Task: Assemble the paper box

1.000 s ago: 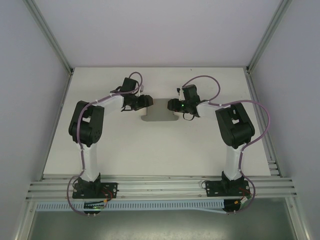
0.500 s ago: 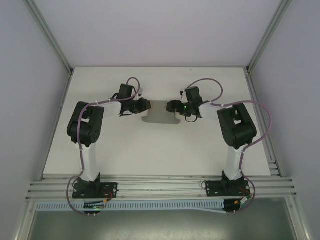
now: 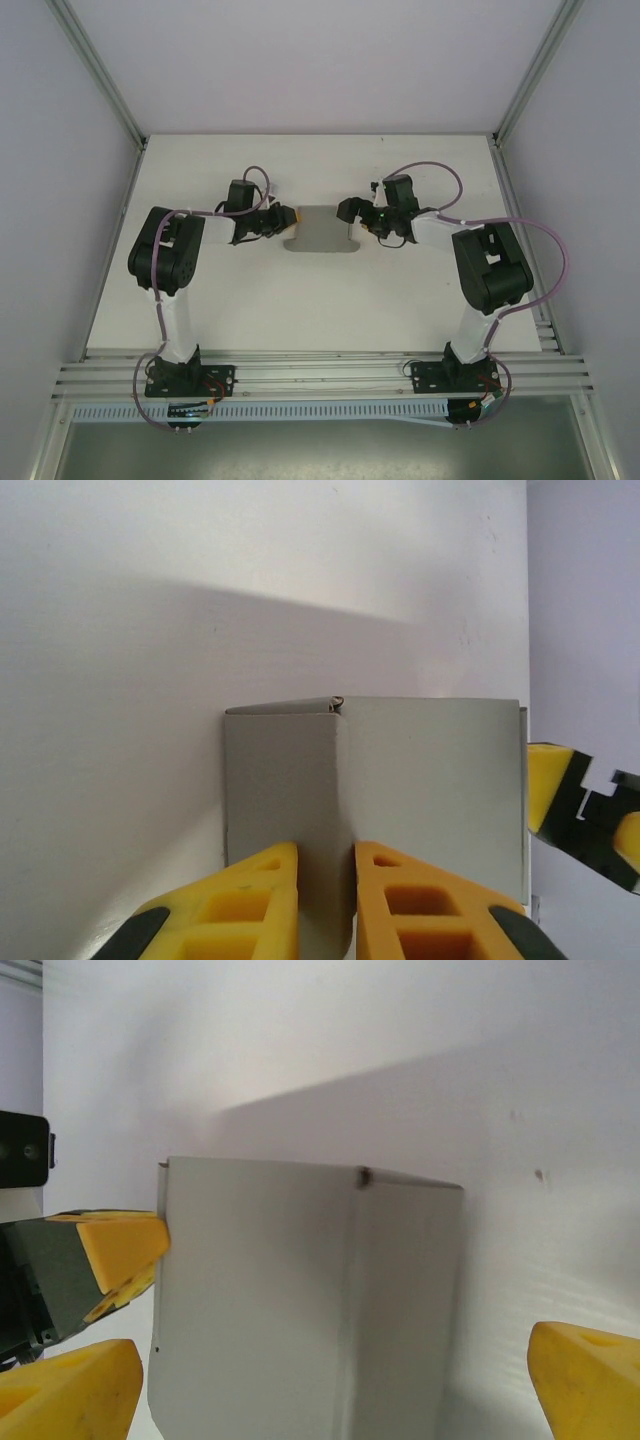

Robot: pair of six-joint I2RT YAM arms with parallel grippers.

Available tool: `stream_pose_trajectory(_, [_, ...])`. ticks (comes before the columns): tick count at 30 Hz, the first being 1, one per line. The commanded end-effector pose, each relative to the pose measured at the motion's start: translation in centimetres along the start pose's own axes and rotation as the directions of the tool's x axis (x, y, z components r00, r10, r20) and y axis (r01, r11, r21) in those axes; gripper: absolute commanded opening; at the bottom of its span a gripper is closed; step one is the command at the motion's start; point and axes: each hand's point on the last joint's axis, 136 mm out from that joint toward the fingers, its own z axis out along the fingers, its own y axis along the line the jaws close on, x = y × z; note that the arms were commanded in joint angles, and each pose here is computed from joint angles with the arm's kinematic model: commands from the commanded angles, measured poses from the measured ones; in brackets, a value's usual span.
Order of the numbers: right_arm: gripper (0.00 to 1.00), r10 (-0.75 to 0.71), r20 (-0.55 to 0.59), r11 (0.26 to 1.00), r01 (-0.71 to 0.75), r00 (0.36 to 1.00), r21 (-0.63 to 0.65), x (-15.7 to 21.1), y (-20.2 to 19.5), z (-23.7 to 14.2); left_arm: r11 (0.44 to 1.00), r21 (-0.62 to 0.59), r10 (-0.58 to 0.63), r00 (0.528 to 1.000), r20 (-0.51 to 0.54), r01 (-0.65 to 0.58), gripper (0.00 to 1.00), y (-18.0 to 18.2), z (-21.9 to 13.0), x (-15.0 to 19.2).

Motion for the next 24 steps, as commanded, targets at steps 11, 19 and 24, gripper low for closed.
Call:
stream_pose_trajectory(11, [0.99,0.155,-0.076,0.972,-0.166,0.985,-0.164,1.1,1.2,1.7,0.994,-0.037,-0.105,0.994,-0.040,0.104,0.09,2.9,-0.3,2.2])
stream_pose_trajectory(19, [0.93,0.158,-0.099,0.962,-0.176,0.982,-0.208,0.5,2.1,3.1,0.998,-0.033,-0.060,0.997,-0.044,0.058,0.16,2.6,-0.8,2.5])
stream_pose_trajectory(24, [0.74,0.162,-0.102,0.937,-0.185,0.982,-0.295,-0.5,3.9,3.3,1.000,-0.022,0.009,1.000,-0.029,-0.010,0.18,1.5,-1.0,1.5])
